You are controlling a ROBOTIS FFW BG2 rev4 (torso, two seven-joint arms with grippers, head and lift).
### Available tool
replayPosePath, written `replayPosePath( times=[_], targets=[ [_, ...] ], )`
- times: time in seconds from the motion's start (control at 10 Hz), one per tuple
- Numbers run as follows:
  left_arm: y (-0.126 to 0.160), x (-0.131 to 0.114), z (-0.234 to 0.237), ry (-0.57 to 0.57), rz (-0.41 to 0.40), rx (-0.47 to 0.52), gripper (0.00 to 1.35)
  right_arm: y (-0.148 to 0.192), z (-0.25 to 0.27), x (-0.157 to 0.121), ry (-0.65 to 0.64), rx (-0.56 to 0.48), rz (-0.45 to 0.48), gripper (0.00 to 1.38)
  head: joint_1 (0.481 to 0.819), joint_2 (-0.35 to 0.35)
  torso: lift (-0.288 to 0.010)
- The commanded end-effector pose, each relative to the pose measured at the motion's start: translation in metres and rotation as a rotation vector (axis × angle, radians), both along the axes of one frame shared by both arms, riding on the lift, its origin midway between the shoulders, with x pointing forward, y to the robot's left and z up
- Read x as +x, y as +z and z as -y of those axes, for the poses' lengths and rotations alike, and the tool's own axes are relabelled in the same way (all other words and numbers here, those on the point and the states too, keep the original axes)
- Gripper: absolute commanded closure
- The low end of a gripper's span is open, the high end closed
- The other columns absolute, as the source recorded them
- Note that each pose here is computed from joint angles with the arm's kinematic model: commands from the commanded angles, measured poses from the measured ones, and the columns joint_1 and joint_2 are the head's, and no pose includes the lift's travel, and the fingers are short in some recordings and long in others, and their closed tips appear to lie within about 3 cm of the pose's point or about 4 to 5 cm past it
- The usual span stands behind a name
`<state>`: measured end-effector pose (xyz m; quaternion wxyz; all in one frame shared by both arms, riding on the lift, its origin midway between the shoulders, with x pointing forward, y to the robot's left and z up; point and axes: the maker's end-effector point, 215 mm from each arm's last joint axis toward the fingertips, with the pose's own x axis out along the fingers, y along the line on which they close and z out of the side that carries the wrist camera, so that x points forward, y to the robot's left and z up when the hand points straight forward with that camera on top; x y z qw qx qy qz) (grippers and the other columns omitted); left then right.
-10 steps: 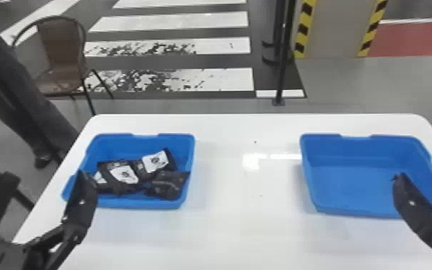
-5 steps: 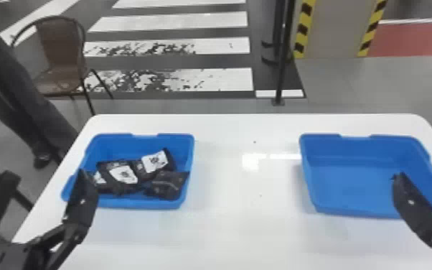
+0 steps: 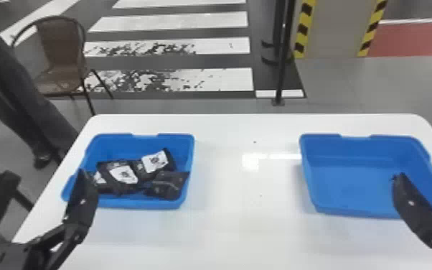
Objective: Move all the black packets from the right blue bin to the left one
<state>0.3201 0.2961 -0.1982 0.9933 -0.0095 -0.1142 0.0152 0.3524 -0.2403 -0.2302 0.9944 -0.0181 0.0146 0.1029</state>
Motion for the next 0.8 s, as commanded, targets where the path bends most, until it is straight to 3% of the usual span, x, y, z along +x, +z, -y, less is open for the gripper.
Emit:
replayPosePath(
  times=[0.0, 0.7],
  targets=[
    [-0.0026, 0.0003, -0.0006, 0.003, -0.008, -0.004, 0.03, -0.0001, 0.0000, 0.0000, 0.000, 0.000, 0.000, 0.12, 0.695, 0.097, -0.140],
    [-0.0026, 0.0003, -0.0006, 0.003, -0.008, -0.004, 0.03, 0.0000, -0.0001, 0.0000, 0.000, 0.002, 0.000, 0.12, 0.695, 0.097, -0.140]
  ],
)
